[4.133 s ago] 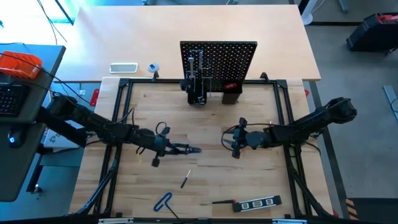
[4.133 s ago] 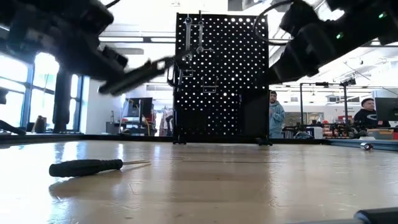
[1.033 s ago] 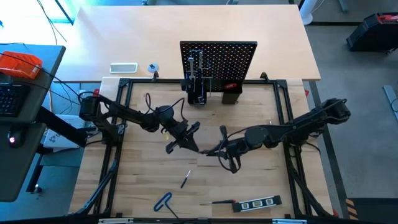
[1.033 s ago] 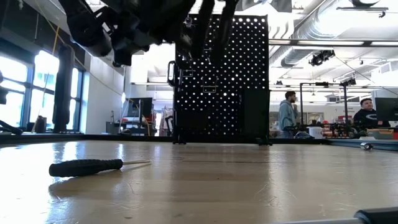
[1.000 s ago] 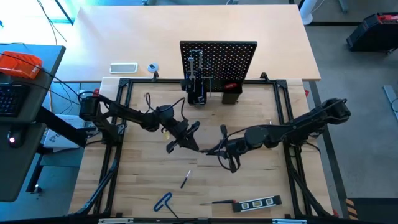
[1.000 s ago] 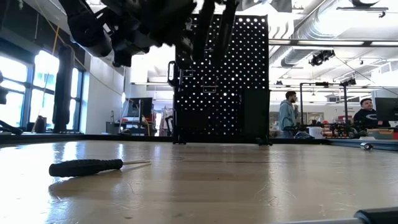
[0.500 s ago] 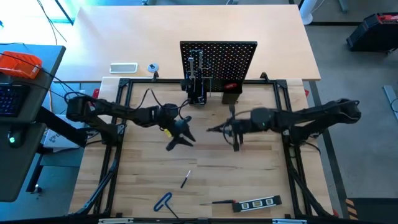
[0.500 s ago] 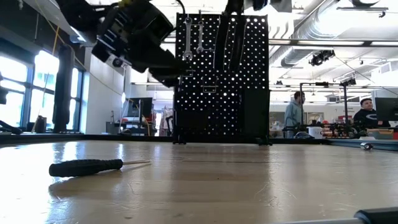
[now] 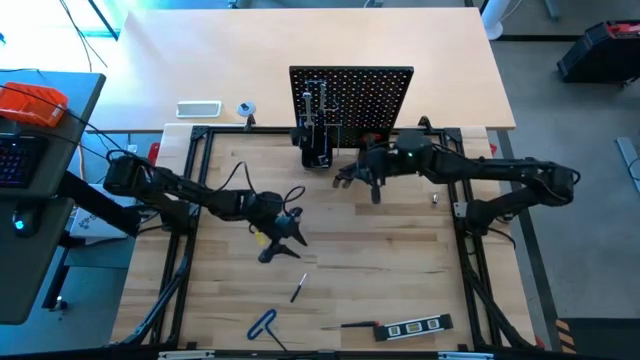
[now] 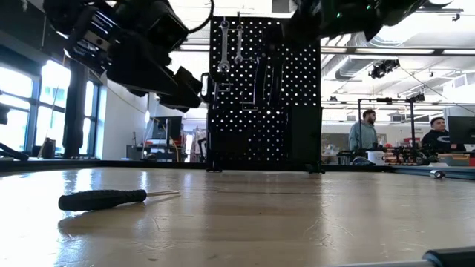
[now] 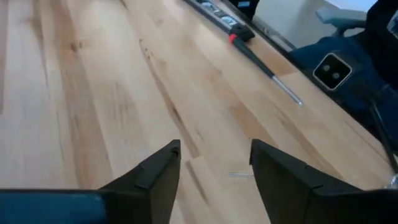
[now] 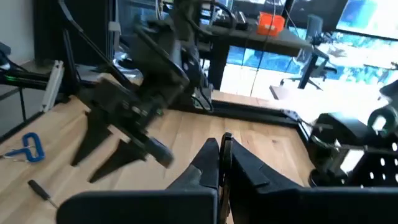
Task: Hang tools onto peg board
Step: Hang the wire stripper on the pegboard
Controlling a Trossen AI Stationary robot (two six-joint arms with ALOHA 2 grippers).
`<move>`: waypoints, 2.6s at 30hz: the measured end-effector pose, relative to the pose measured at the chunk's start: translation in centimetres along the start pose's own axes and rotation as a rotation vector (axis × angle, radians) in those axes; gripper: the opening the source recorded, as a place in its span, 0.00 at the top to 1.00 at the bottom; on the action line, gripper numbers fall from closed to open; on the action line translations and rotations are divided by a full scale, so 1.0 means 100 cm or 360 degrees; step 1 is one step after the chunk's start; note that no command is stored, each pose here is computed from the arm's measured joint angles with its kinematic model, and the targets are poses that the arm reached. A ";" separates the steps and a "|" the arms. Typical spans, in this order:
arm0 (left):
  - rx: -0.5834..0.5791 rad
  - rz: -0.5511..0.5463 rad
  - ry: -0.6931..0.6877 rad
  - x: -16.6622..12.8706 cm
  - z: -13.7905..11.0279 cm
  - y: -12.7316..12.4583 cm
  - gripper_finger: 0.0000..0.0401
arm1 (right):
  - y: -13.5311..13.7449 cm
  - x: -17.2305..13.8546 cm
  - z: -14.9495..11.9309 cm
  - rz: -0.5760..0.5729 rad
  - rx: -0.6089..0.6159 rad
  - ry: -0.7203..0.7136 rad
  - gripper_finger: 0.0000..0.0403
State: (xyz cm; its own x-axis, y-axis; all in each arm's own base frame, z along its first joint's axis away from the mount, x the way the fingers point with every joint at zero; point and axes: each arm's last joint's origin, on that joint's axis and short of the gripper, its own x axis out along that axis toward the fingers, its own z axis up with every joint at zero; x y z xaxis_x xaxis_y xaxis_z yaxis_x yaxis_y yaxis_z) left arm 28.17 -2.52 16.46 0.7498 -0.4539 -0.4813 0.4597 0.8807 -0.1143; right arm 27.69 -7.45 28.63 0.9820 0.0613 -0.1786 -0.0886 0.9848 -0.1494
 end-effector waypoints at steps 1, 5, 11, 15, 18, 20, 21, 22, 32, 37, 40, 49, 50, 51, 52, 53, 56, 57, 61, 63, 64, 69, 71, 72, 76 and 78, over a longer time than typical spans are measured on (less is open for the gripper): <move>0.0008 0.0002 -0.0021 0.001 0.001 -0.001 0.52 | -0.003 0.002 -0.003 -0.0008 0.0010 0.0018 1.00; 0.0018 -0.0009 -0.0062 0.002 0.003 -0.004 0.45 | -0.014 0.008 -0.016 0.0024 0.0054 0.0074 1.00; 0.0001 -0.0011 -0.0095 0.004 0.006 -0.008 0.37 | -0.031 0.025 -0.004 0.0074 0.0019 0.0097 1.00; -0.0044 0.0032 -0.0082 0.005 0.005 -0.007 0.36 | -0.041 0.039 0.001 0.0134 0.0011 0.0267 1.00; -0.0060 0.0032 -0.0076 0.005 0.004 -0.008 0.36 | -0.045 0.044 0.009 0.0168 0.0000 0.0337 1.00; -0.0056 0.0027 -0.0074 0.006 0.005 -0.009 0.36 | -0.046 0.044 0.014 0.0179 -0.0011 0.0365 1.00; -0.0053 0.0025 -0.0071 0.006 0.004 -0.010 0.36 | -0.046 0.044 0.016 0.0179 -0.0014 0.0364 1.00; -0.0054 0.0024 -0.0068 0.006 0.004 -0.010 0.36 | -0.047 0.043 0.018 0.0173 -0.0018 0.0358 1.00; -0.0041 0.0032 -0.0065 0.006 0.004 -0.010 0.36 | -0.065 0.034 0.009 0.0101 0.0039 0.0416 1.00; -0.0040 0.0035 -0.0068 0.006 0.004 -0.010 0.36 | -0.070 0.034 0.006 0.0130 0.0056 0.0400 1.00; -0.0040 0.0038 -0.0069 0.006 0.004 -0.010 0.36 | -0.076 0.037 -0.003 0.0137 0.0092 0.0433 1.00; -0.0069 0.0038 -0.0062 0.006 0.004 -0.010 0.36 | -0.083 0.045 -0.018 0.0138 0.0103 0.0462 1.00; -0.0071 0.0039 -0.0058 0.006 0.004 -0.010 0.36 | -0.083 0.045 -0.018 0.0138 0.0101 0.0460 1.00; -0.0068 0.0039 -0.0057 0.006 0.004 -0.010 0.36 | -0.083 0.045 -0.017 0.0138 0.0101 0.0460 1.00; -0.0060 0.0039 -0.0056 0.006 0.004 -0.010 0.36 | -0.083 0.044 -0.016 0.0138 0.0098 0.0459 1.00; -0.0055 0.0039 -0.0057 0.006 0.004 -0.010 0.36 | -0.083 0.043 -0.015 0.0137 0.0088 0.0452 1.00; -0.0047 0.0044 -0.0057 0.006 0.004 -0.009 0.36 | -0.083 0.043 -0.012 0.0130 0.0062 0.0427 1.00; -0.0046 0.0045 -0.0058 0.006 0.004 -0.009 0.36 | -0.083 0.043 -0.012 0.0129 0.0056 0.0426 1.00; -0.0050 0.0053 -0.0057 0.005 0.003 -0.007 0.36 | -0.088 0.042 -0.010 0.0100 0.0033 0.0385 1.00; -0.0049 0.0053 -0.0057 0.005 0.003 -0.007 0.36 | -0.091 0.040 -0.010 0.0083 0.0031 0.0378 1.00; -0.0049 0.0052 -0.0057 0.005 0.003 -0.007 0.36 | -0.092 0.040 -0.011 0.0076 0.0034 0.0379 1.00; -0.0053 0.0050 -0.0049 0.005 0.003 -0.008 0.36 | -0.095 0.038 -0.012 0.0066 0.0043 0.0382 1.00; -0.0053 0.0050 -0.0049 0.005 0.003 -0.008 0.36 | -0.096 0.037 -0.013 0.0066 0.0050 0.0389 1.00; -0.0052 0.0050 -0.0048 0.005 0.003 -0.008 0.36 | -0.097 0.037 -0.013 0.0069 0.0054 0.0388 1.00; -0.0053 0.0052 -0.0048 0.005 0.003 -0.007 0.36 | -0.098 0.036 -0.014 0.0076 0.0076 0.0385 1.00; -0.0055 0.0052 -0.0047 0.005 0.003 -0.007 0.36 | -0.098 0.036 -0.014 0.0091 0.0087 0.0376 1.00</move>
State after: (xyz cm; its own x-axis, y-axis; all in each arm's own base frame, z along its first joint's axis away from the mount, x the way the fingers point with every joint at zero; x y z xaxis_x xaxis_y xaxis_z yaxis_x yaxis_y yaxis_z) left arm 28.34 -3.42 16.52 0.7780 -0.4284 -0.4596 0.4188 0.8989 -0.1290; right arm 31.87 -17.10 28.11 0.9089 0.0840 -0.4084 -0.1275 0.9886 -0.0805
